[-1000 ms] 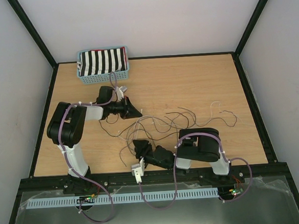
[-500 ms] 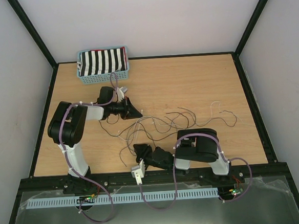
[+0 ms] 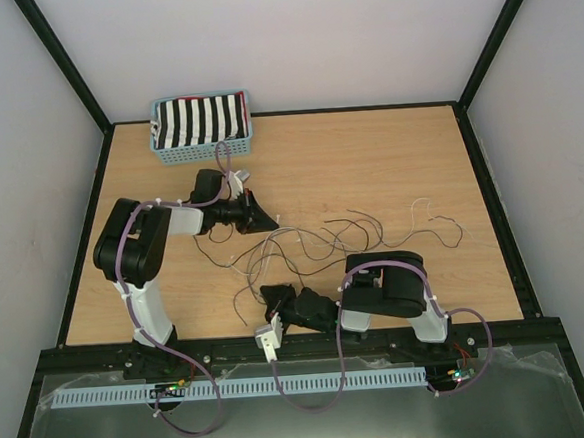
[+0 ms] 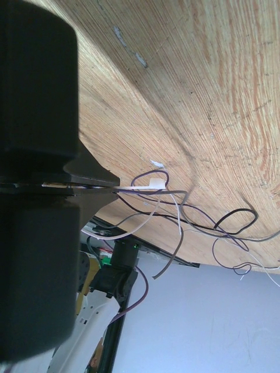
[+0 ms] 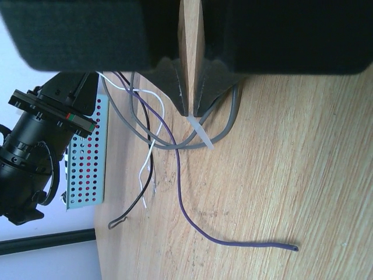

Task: Zip-tie the wires
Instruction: Tie the cable at the center of the board.

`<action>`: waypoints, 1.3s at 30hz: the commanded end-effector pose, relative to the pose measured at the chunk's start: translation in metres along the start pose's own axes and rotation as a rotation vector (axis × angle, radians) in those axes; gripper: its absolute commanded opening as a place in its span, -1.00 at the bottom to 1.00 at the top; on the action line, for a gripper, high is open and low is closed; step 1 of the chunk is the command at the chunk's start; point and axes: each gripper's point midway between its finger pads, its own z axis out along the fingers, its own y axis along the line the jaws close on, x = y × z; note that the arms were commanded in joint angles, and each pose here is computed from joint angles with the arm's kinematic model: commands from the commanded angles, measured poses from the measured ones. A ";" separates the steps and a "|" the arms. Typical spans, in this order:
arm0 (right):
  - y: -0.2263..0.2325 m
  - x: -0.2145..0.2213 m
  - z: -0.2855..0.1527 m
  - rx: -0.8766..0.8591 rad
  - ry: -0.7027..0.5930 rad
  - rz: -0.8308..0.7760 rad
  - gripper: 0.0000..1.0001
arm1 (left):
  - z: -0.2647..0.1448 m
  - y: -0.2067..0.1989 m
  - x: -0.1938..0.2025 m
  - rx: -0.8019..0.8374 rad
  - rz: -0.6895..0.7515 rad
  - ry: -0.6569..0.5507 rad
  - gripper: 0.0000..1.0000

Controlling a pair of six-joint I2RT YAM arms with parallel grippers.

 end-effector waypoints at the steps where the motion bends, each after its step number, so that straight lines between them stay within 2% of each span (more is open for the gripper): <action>1: 0.030 0.004 0.001 -0.105 0.012 0.015 -0.69 | 0.002 -0.007 -0.005 0.016 0.017 0.004 -1.00; 9: 0.030 0.005 0.001 -0.107 0.017 0.020 -0.93 | 0.002 -0.008 -0.006 0.017 0.018 0.003 -1.00; 12: 0.027 0.005 0.001 -0.089 0.020 0.024 -0.93 | 0.003 -0.007 -0.006 0.017 0.016 0.003 -1.00; 17: 0.020 0.007 -0.002 -0.042 0.024 0.021 -0.51 | 0.003 -0.008 -0.007 0.016 0.015 0.001 -1.00; 21: 0.018 0.009 -0.007 -0.030 0.032 0.022 -0.33 | 0.003 -0.008 -0.007 0.016 0.014 0.001 -1.00; 32: 0.009 0.045 -0.024 -0.012 0.154 0.028 -0.16 | 0.002 -0.009 -0.005 0.022 0.015 0.006 -1.00; 39: 0.000 0.059 -0.017 -0.001 0.186 0.002 -0.10 | 0.002 -0.012 -0.003 0.024 0.015 0.007 -1.00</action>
